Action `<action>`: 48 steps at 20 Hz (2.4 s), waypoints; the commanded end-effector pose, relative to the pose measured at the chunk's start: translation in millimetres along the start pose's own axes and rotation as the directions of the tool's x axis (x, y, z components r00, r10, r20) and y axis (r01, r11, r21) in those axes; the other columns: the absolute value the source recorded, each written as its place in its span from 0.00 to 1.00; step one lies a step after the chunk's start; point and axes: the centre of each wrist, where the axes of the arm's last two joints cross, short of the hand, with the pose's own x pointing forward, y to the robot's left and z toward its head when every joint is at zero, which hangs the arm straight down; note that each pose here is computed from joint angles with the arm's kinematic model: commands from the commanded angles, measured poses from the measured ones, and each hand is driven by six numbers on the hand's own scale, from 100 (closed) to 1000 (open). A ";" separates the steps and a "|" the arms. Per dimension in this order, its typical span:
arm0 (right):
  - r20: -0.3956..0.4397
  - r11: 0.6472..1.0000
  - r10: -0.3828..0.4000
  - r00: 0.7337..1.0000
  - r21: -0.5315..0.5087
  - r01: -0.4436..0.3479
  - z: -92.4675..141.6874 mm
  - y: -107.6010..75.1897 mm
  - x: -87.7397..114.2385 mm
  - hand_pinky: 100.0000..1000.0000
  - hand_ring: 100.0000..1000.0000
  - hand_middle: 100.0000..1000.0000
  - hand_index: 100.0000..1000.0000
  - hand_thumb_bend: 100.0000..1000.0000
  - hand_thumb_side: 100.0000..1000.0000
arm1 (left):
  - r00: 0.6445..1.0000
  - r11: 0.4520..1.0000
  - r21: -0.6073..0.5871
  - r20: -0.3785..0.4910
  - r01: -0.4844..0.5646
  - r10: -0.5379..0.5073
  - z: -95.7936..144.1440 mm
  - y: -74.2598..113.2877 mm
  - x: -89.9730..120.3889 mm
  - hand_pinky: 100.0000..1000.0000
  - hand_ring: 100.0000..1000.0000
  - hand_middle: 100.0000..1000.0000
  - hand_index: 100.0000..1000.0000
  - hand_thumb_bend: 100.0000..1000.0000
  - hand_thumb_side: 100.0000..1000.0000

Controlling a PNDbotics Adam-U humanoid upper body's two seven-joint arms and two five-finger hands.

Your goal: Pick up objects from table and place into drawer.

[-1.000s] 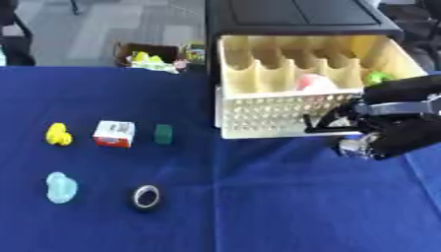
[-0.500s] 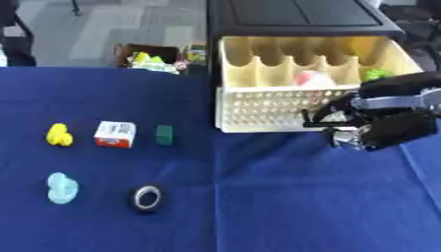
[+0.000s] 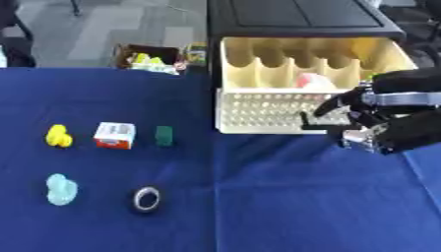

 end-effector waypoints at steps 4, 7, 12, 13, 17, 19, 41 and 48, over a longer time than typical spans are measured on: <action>-0.055 0.996 0.042 0.998 -0.076 -0.046 17.1 -10.7 -3.0 0.22 0.18 0.13 0.94 0.00 1.00 | 0.999 1.000 -0.007 0.035 0.016 -0.016 -6.2 2.6 7.9 0.40 0.41 0.52 0.78 0.00 0.88; -0.054 0.992 0.044 0.998 -0.117 -0.050 20.7 -12.7 -5.2 0.22 0.17 0.12 0.93 0.00 1.00 | 0.999 1.000 -0.006 0.036 0.017 -0.016 -6.3 2.9 8.0 0.40 0.41 0.52 0.78 0.00 0.88; 0.027 0.953 -0.004 1.000 -0.302 0.012 32.7 -22.4 -10.2 0.24 0.17 0.08 0.88 0.00 1.00 | 0.999 1.000 0.003 0.047 0.020 -0.021 -7.3 4.5 9.0 0.40 0.41 0.52 0.78 0.00 0.87; 0.048 0.936 -0.021 0.999 -0.350 0.036 35.2 -24.3 -11.2 0.25 0.17 0.07 0.87 0.00 1.00 | 0.999 1.000 0.005 0.050 0.021 -0.022 -7.6 4.8 9.2 0.40 0.41 0.52 0.78 0.00 0.87; 0.116 0.827 -0.110 0.987 -0.540 0.156 42.0 -28.2 -15.7 0.26 0.17 0.05 0.82 0.00 1.00 | 0.998 1.000 0.011 0.061 0.022 -0.023 -8.3 5.7 9.9 0.40 0.41 0.52 0.78 0.00 0.86; 0.145 0.746 -0.147 0.978 -0.633 0.206 44.7 -29.6 -17.3 0.27 0.17 0.05 0.80 0.00 1.00 | 0.997 1.000 0.014 0.068 0.023 -0.024 -9.0 6.2 10.4 0.40 0.41 0.52 0.78 0.00 0.85; 0.517 -0.115 -0.177 0.837 -0.856 0.504 13.1 3.4 -22.1 0.78 0.67 0.54 0.86 0.00 1.00 | 0.953 0.971 -0.048 0.209 0.234 -0.220 -36.5 27.7 33.7 0.41 0.44 0.53 0.79 0.00 0.70; 0.549 -0.198 -0.152 0.822 -0.831 0.519 4.4 17.4 -24.5 0.79 0.68 0.55 0.86 0.00 1.00 | 0.886 0.895 -0.133 0.261 0.426 -0.384 -53.2 49.8 34.2 0.44 0.47 0.56 0.81 0.00 0.58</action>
